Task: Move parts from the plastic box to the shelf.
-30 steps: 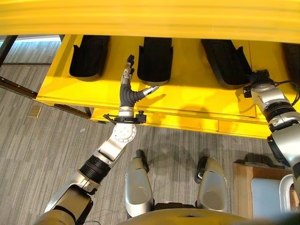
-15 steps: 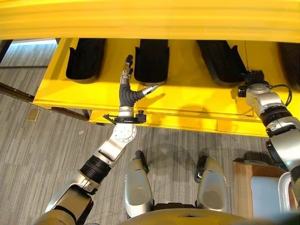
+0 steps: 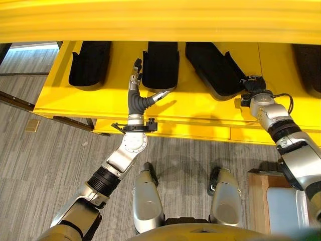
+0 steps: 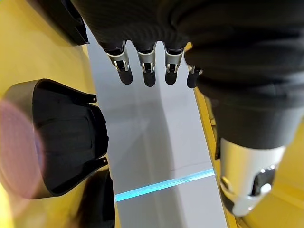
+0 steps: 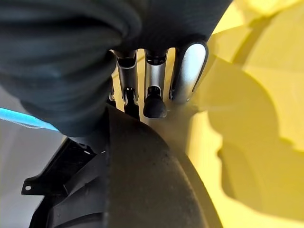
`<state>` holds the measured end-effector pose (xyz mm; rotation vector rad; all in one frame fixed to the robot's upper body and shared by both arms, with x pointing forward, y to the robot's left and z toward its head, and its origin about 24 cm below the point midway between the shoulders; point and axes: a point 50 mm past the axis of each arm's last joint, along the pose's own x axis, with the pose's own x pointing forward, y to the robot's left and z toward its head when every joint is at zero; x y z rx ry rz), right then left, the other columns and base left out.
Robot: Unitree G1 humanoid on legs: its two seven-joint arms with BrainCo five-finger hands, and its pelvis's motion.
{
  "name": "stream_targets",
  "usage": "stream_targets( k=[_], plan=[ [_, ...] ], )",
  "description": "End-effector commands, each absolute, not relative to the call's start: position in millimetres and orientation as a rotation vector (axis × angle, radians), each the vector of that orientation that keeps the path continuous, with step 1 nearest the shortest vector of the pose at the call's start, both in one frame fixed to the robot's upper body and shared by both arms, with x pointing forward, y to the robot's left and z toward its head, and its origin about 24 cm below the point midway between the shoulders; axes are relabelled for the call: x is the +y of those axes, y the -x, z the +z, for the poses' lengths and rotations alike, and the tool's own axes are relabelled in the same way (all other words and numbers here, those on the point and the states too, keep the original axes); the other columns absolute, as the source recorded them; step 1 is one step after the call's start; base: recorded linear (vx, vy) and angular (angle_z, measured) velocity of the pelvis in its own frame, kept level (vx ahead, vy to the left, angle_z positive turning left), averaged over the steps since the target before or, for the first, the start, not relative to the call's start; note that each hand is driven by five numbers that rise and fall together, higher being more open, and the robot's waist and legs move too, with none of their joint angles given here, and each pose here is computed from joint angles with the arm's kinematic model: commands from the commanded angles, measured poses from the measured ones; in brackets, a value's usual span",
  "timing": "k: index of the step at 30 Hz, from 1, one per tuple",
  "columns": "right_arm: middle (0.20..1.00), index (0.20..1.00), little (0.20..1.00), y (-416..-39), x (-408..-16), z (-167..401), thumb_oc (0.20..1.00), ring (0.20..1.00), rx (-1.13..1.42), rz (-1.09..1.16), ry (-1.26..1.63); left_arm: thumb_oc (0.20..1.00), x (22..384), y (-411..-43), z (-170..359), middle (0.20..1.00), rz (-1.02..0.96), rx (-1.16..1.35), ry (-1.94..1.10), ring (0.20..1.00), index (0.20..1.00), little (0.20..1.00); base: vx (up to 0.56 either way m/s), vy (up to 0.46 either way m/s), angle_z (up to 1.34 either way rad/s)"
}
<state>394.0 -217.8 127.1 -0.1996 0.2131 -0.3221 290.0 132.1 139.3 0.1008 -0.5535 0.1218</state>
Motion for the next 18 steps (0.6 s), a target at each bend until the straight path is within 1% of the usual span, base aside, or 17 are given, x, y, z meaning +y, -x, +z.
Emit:
stream_targets(
  k=[1, 4, 8, 18],
  plan=[
    [0.2, 0.2, 0.2, -381, -170, 74, 0.2, 0.2, 0.376, -0.204, 0.091, 1.0, 123, -283, 171, 1.0, 0.092, -0.704, -0.015, 1.0, 1.0, 1.0, 0.0, 0.0, 0.0],
    [0.2, 0.2, 0.2, -379, -169, 72, 0.2, 0.2, 0.384, -0.251, 0.046, 1.0, 121, -283, 171, 1.0, 0.091, -0.702, -0.018, 1.0, 1.0, 1.0, 0.0, 0.0, 0.0],
    [0.2, 0.2, 0.2, -378, -178, 73, 0.2, 0.2, 0.353, -0.348, -0.019, 1.0, 121, -283, 170, 1.0, 0.092, -0.7, -0.025, 1.0, 1.0, 1.0, 0.0, 0.0, 0.0],
    [0.2, 0.2, 0.2, -372, -195, 63, 0.2, 0.2, 0.391, -0.534, -0.213, 1.0, 119, -284, 171, 1.0, 0.103, -0.688, -0.011, 1.0, 1.0, 1.0, 0.0, 0.003, -0.01]
  ],
)
